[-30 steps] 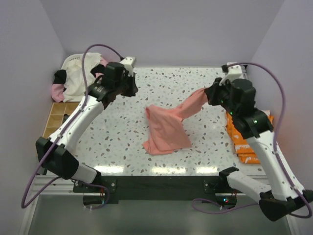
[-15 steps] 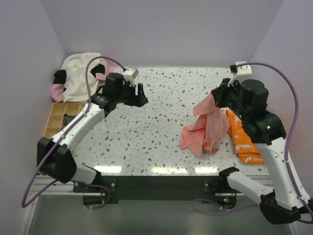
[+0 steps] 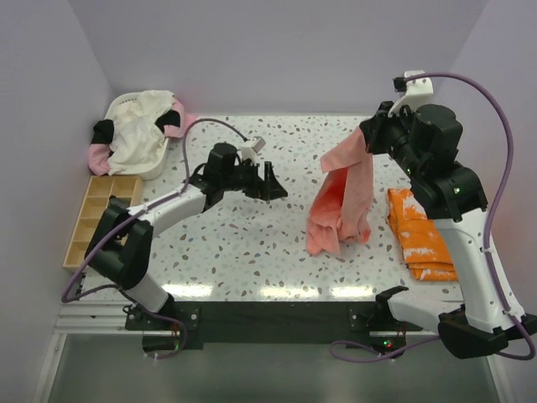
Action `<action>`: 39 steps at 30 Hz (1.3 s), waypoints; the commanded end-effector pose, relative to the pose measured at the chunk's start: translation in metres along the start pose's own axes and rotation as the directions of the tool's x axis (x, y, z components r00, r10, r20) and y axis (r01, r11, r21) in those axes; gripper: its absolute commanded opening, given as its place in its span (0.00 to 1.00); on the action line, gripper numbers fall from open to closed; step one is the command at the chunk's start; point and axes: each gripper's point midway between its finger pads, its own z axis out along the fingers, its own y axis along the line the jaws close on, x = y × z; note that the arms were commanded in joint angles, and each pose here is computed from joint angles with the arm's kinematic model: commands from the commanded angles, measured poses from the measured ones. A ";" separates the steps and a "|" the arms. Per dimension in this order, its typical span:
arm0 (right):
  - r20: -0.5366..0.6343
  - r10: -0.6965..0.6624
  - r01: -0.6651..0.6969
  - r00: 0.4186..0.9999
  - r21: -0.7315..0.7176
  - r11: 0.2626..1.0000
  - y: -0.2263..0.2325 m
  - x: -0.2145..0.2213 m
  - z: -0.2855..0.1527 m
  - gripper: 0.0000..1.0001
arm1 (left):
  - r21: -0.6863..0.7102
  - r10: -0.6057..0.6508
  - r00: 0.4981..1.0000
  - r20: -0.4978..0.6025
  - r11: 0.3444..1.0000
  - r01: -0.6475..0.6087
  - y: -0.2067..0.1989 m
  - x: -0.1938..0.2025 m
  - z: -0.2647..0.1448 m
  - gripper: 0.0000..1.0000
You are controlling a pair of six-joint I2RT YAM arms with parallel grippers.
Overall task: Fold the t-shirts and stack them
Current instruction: Flatten out the tshirt
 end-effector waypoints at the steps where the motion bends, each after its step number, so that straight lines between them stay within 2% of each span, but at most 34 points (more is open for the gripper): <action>1: 0.179 -0.038 0.027 0.983 0.063 0.998 -0.009 -0.056 -0.010 0.00 | 0.170 -0.025 0.999 0.025 0.985 0.020 -0.024 0.000 0.037 0.85; 2: 0.178 -0.038 0.028 0.983 0.059 0.998 -0.007 -0.057 -0.006 0.00 | 0.182 -0.053 0.999 0.000 0.982 0.052 -0.023 0.005 0.051 0.84; 6: 0.178 -0.040 0.038 0.983 0.018 0.999 0.001 -0.062 -0.002 0.00 | 0.291 -0.029 0.998 -0.055 0.956 0.044 -0.059 0.019 0.087 0.80; 9: 0.176 -0.046 0.046 0.983 0.009 0.999 0.003 -0.062 0.000 0.00 | 0.312 -0.014 0.997 -0.082 0.949 0.039 -0.075 0.024 0.110 0.79; 11: 0.160 -0.050 0.049 0.986 0.011 0.999 0.002 -0.058 0.000 0.00 | 0.292 -0.018 0.997 -0.079 0.956 0.040 -0.073 0.025 0.120 0.79; 12: 0.155 -0.053 0.052 0.986 0.011 0.999 0.002 -0.056 0.000 0.00 | 0.256 -0.027 0.998 -0.057 0.966 0.040 -0.067 0.023 0.124 0.85; 13: 0.151 -0.056 0.055 0.987 0.010 0.998 0.002 -0.055 0.000 0.00 | 0.226 -0.033 0.998 -0.045 0.973 0.043 -0.061 0.021 0.125 0.86; 18: 0.127 -0.060 0.059 0.990 0.007 0.998 0.001 -0.044 0.000 0.00 | 0.104 -0.001 1.000 0.024 0.995 -0.001 -0.039 0.009 0.132 0.83; 20: 0.127 -0.060 0.060 0.990 0.005 0.998 0.001 -0.043 -0.001 0.00 | 0.084 0.008 1.000 0.021 0.996 -0.009 -0.032 0.011 0.138 0.72; 21: 0.124 -0.057 0.057 0.991 0.005 0.998 0.001 -0.041 -0.001 0.00 | 0.072 0.008 1.000 0.020 0.997 -0.009 -0.029 0.012 0.141 0.62; 22: 0.123 -0.059 0.058 0.991 0.007 0.998 0.000 -0.041 -0.001 0.00 | 0.064 0.010 1.000 0.018 0.998 -0.011 -0.028 0.014 0.144 0.49; 23: 0.124 -0.057 0.057 0.991 0.007 0.998 0.000 -0.041 -0.002 0.00 | 0.050 0.017 1.000 0.019 0.999 -0.018 -0.024 0.014 0.148 0.25; 24: 0.121 -0.057 0.057 0.991 0.007 0.998 0.001 -0.040 -0.001 0.00 | 0.010 0.019 1.000 0.006 1.000 -0.019 -0.020 0.019 0.152 0.10; 25: 0.122 -0.059 0.058 0.991 0.009 0.998 0.000 -0.040 -0.002 0.00 | -0.001 0.051 0.999 0.015 0.999 -0.051 -0.023 0.010 0.156 0.00; 28: 0.119 -0.062 0.060 0.991 0.019 0.998 -0.002 -0.038 -0.005 0.00 | -0.098 0.098 0.995 0.005 0.990 -0.097 -0.014 0.007 0.156 0.00; 31: 0.117 -0.070 0.065 0.991 0.047 0.997 -0.009 -0.034 -0.012 0.00 | -0.200 0.187 0.978 0.087 0.966 -0.167 -0.022 -0.041 0.121 0.00; 32: 0.113 -0.072 0.067 0.991 0.053 0.996 -0.011 -0.032 -0.014 0.00 | -0.229 0.214 0.964 0.159 0.958 -0.175 -0.030 -0.077 0.094 0.00; 33: 0.113 -0.076 0.070 0.991 0.054 0.996 -0.012 -0.029 -0.019 0.00 | -0.259 0.210 0.969 0.131 0.951 -0.171 -0.026 -0.081 0.075 0.00; 34: 0.113 -0.077 0.071 0.991 0.058 0.996 -0.013 -0.029 -0.022 0.00 | -0.253 0.239 0.949 0.204 0.950 -0.184 -0.046 -0.116 0.041 0.00; 35: 0.101 -0.080 0.074 0.992 0.061 0.995 -0.014 -0.025 -0.025 0.00 | -0.264 0.233 0.943 0.239 0.950 -0.168 -0.038 -0.139 0.012 0.00; 36: 0.101 -0.080 0.074 0.992 0.062 0.995 -0.015 -0.022 -0.031 0.00 | -0.273 0.225 0.945 0.238 0.949 -0.157 -0.036 -0.146 -0.012 0.00; 37: 0.098 -0.080 0.074 0.992 0.062 0.995 -0.016 -0.020 -0.034 0.00 | -0.274 0.272 0.912 0.306 0.943 -0.189 -0.056 -0.173 -0.053 0.00; 38: 0.099 -0.077 0.071 0.992 0.064 0.995 -0.017 -0.018 -0.038 0.00 | -0.318 0.292 0.897 0.332 0.930 -0.185 -0.050 -0.188 -0.080 0.00; 39: 0.093 -0.078 0.072 0.993 0.064 0.995 -0.018 -0.013 -0.040 0.00 | -0.361 0.303 0.902 0.306 0.914 -0.185 -0.048 -0.186 -0.101 0.00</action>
